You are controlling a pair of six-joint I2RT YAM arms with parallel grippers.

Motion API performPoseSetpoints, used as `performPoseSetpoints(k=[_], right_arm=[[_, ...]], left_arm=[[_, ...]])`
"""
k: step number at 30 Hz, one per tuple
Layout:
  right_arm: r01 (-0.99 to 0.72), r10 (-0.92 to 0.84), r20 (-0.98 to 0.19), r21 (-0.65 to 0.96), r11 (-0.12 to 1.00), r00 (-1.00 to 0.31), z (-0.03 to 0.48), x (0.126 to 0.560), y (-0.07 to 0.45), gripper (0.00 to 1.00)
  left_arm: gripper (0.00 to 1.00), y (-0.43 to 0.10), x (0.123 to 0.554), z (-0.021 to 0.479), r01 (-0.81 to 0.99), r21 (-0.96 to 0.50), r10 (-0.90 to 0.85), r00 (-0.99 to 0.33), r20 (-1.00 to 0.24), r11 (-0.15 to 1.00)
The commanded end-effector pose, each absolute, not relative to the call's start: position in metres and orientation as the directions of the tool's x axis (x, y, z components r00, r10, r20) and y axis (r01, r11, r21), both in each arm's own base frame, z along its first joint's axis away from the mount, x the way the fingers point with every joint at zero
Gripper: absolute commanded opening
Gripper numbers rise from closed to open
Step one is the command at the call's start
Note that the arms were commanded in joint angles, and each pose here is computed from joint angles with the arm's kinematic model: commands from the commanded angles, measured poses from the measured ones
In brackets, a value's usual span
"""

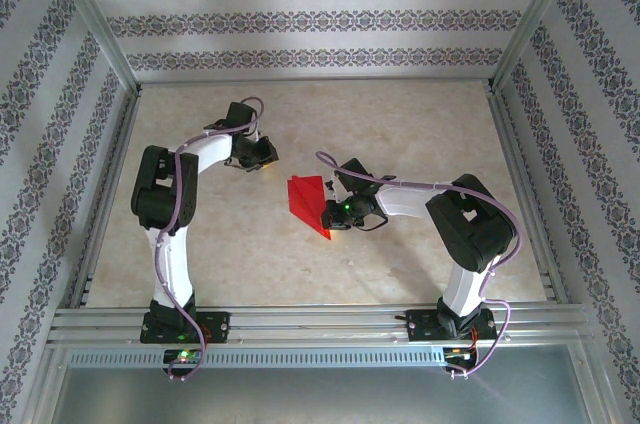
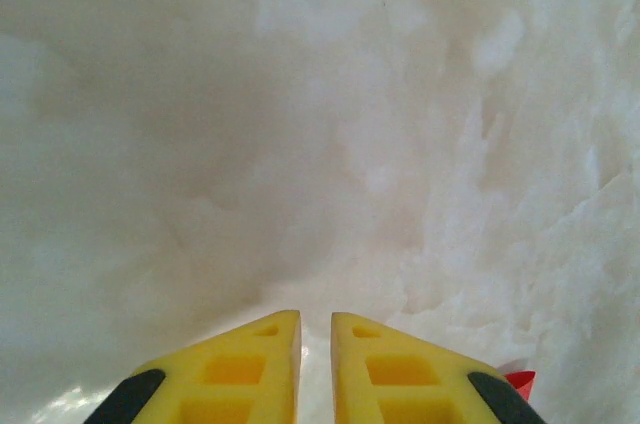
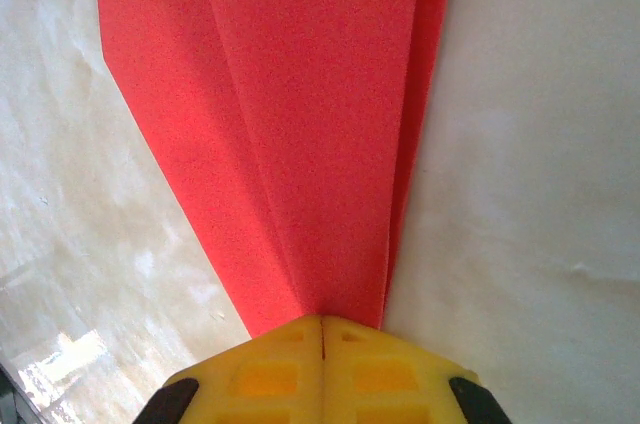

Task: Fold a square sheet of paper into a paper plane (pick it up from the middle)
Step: Fourth fold the wing at the center of the table.

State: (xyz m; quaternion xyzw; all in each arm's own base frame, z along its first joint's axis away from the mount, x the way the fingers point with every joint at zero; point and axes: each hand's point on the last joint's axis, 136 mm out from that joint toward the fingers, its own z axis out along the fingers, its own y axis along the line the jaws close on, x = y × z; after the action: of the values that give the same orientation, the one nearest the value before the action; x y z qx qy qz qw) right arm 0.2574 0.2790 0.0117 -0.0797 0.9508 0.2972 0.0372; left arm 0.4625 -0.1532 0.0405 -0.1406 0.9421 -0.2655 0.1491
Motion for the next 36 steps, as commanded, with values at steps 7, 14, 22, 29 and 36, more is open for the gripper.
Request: performPoseSetpoints(k=[7, 14, 22, 29, 36], right_arm=[[-0.063, -0.108, 0.110, 0.356, 0.932, -0.988, -0.042, 0.209, 0.227, 0.04], [-0.053, -0.102, 0.112, 0.373, 0.926, -0.988, -0.041, 0.209, 0.227, 0.04], [-0.050, -0.100, 0.105, 0.401, 0.915, -0.989, -0.037, 0.210, 0.230, 0.04], [-0.064, -0.103, 0.051, 0.499, 0.864, -0.993, -0.017, 0.222, 0.243, 0.04], [-0.181, -0.119, -0.138, 0.676, 0.714, -0.983, 0.056, 0.260, 0.285, 0.06]], left_arm=[[0.16, -0.224, 0.395, 0.098, -0.092, -0.703, -0.311, -0.931, -0.190, 0.705], [0.13, -0.266, 0.373, 0.063, -0.103, -0.713, -0.253, -0.962, -0.106, 0.693], [0.08, -0.259, 0.379, 0.031, -0.115, -0.625, -0.231, -0.967, -0.106, 0.772], [0.06, -0.248, 0.370, 0.009, -0.145, -0.572, -0.232, -0.969, -0.082, 0.807], [0.03, -0.243, 0.362, -0.004, -0.168, -0.548, -0.236, -0.970, -0.056, 0.819]])
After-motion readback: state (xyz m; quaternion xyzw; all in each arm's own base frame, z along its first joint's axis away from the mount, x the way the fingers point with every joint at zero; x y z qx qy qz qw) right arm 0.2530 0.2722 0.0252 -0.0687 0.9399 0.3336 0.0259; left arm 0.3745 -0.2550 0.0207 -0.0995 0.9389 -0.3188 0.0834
